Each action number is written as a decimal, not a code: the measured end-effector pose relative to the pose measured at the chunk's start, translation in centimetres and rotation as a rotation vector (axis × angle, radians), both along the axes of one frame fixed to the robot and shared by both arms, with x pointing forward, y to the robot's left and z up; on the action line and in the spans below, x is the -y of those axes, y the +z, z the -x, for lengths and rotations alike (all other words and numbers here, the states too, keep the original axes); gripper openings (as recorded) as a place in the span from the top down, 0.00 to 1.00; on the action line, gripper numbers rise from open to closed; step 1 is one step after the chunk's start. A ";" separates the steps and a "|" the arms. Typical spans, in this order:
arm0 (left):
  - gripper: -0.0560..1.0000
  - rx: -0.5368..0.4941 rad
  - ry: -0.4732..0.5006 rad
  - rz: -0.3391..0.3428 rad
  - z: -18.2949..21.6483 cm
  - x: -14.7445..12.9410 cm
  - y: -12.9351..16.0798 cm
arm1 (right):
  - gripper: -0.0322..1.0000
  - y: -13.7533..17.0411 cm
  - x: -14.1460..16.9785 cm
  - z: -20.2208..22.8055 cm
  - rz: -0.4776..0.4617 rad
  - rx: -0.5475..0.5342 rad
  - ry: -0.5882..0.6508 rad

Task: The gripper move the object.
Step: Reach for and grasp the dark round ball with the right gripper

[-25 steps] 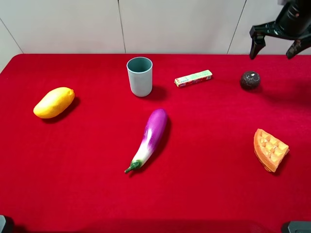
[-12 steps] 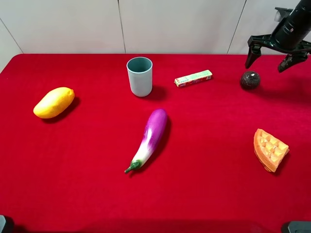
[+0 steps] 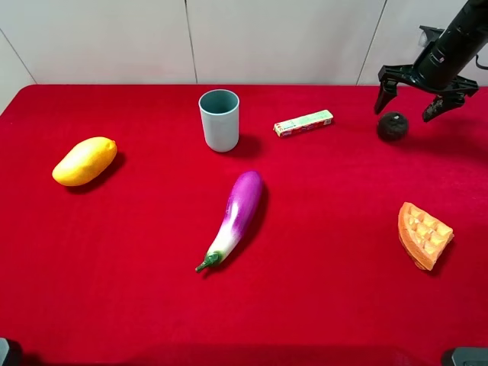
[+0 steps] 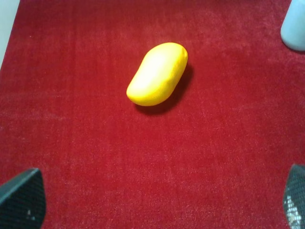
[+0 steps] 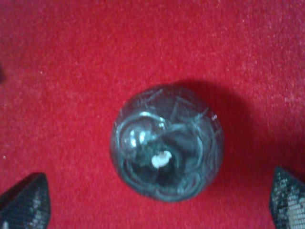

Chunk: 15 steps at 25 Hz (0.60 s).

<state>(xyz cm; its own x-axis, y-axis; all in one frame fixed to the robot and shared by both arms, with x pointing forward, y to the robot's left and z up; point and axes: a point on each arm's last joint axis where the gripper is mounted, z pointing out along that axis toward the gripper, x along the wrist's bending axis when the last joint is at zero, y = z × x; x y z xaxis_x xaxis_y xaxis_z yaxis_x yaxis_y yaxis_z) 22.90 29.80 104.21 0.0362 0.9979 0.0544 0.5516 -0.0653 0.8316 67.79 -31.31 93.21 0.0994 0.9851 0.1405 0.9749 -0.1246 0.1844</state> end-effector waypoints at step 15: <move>0.01 0.000 0.000 0.000 0.0 0.0 0.0 | 0.30 -3.0 0.1 -0.6 0.002 -0.021 -0.007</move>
